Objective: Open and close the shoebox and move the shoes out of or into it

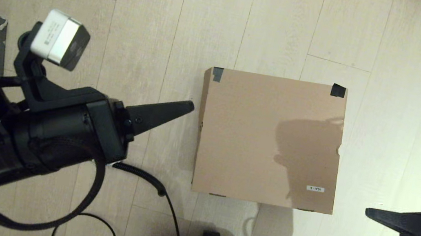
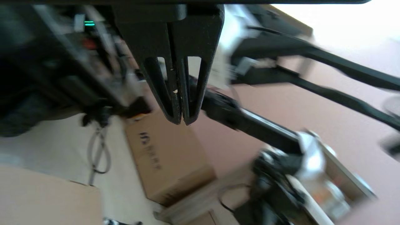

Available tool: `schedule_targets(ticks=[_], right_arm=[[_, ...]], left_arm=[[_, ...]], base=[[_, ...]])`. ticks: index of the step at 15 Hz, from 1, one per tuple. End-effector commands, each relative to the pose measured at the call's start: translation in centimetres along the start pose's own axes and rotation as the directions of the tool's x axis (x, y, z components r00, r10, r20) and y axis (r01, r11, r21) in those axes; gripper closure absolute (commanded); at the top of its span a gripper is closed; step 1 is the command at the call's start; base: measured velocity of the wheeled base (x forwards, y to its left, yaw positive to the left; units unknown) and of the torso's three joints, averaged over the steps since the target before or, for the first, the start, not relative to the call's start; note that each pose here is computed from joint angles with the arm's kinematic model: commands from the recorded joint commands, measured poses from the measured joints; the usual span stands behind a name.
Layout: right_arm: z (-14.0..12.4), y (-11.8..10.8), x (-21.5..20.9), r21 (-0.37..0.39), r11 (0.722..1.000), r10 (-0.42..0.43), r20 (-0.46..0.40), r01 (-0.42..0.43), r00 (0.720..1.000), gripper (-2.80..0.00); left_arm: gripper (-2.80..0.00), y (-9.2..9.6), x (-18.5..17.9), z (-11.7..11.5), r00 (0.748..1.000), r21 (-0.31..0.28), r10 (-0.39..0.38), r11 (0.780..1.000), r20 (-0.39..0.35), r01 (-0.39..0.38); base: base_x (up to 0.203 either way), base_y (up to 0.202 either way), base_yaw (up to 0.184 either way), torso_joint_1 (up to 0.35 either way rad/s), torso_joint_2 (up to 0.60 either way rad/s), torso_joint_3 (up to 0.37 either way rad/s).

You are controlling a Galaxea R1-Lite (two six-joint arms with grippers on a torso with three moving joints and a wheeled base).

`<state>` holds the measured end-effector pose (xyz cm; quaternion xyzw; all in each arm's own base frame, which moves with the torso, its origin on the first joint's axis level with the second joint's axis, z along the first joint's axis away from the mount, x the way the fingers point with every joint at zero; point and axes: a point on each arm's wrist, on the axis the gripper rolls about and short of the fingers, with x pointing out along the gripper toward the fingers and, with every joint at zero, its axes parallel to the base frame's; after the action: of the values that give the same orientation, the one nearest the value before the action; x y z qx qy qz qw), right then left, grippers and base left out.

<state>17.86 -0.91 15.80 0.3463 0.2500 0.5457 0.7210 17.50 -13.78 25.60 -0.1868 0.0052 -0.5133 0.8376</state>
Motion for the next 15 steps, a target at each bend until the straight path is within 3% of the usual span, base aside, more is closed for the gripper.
schedule_targets(ticks=[1,3,4,6,9,11,12,13,14,15], right_arm=[[-2.2,-1.9,0.4,-0.028,1.0,-0.005,-0.02,0.004,1.0,0.0],[-4.2,-2.7,1.4,-0.171,0.982,-0.079,0.018,0.081,0.997,0.0],[-4.4,-3.0,1.9,-0.292,0.944,-0.143,0.055,0.153,0.988,0.0],[-4.8,-3.8,3.7,-0.432,0.825,-0.328,0.156,0.363,0.932,0.0],[-5.7,-3.6,6.7,-0.506,0.564,-0.572,0.331,0.653,0.751,0.0],[-5.9,-2.7,7.4,-0.57,0.318,-0.644,0.456,0.757,0.614,0.0],[-5.6,-1.6,7.3,-0.581,0.242,-0.623,0.522,0.777,0.583,0.0],[-5.1,-0.4,7.0,-0.568,0.189,-0.587,0.588,0.801,0.556,0.0],[-4.4,1.0,6.6,-0.526,0.137,-0.546,0.667,0.839,0.507,0.0],[-3.9,2.3,6.0,-0.469,0.102,-0.502,0.737,0.877,0.453,0.0]], left_arm=[[0.0,-0.4,-0.6,0.3,1.0,0.007,-0.007,1.0,0.015,0.007],[0.0,-0.5,-1.0,0.5,0.999,0.014,0.009,1.0,0.033,-0.009],[0.0,-0.6,-1.1,0.5,0.999,0.014,0.013,1.0,0.035,-0.013],[0.0,-0.6,-1.4,0.3,0.999,0.017,0.038,0.999,0.038,-0.039],[0.0,0.2,-2.1,-1.1,0.988,0.152,0.155,0.976,0.02,-0.156],[0.0,1.4,-3.3,-1.9,0.964,0.22,0.264,0.94,0.017,-0.261],[0.0,2.0,-4.2,-1.7,0.948,0.249,0.317,0.915,0.038,-0.316],[0.0,2.4,-5.2,-1.4,0.929,0.27,0.365,0.89,0.062,-0.368],[0.0,2.8,-6.4,-1.0,0.901,0.284,0.422,0.856,0.098,-0.431],[0.0,3.3,-7.6,-0.6,0.863,0.289,0.485,0.814,0.138,-0.504]], base=[[0.0,0.0,0.0,0.0,0.0,0.0],[0.0,0.0,0.0,0.0,0.0,0.0],[0.0,0.0,0.0,0.0,0.0,0.0],[0.0,0.0,0.0,0.0,0.0,0.0],[0.0,0.0,0.0,0.0,0.0,0.0],[0.0,0.0,0.0,0.0,0.0,0.0],[0.0,0.0,0.0,0.0,0.0,0.0],[0.0,0.0,0.0,0.0,0.0,0.0],[0.0,0.0,0.0,0.0,0.0,0.0],[0.0,0.0,0.0,0.0,0.0,0.0]])
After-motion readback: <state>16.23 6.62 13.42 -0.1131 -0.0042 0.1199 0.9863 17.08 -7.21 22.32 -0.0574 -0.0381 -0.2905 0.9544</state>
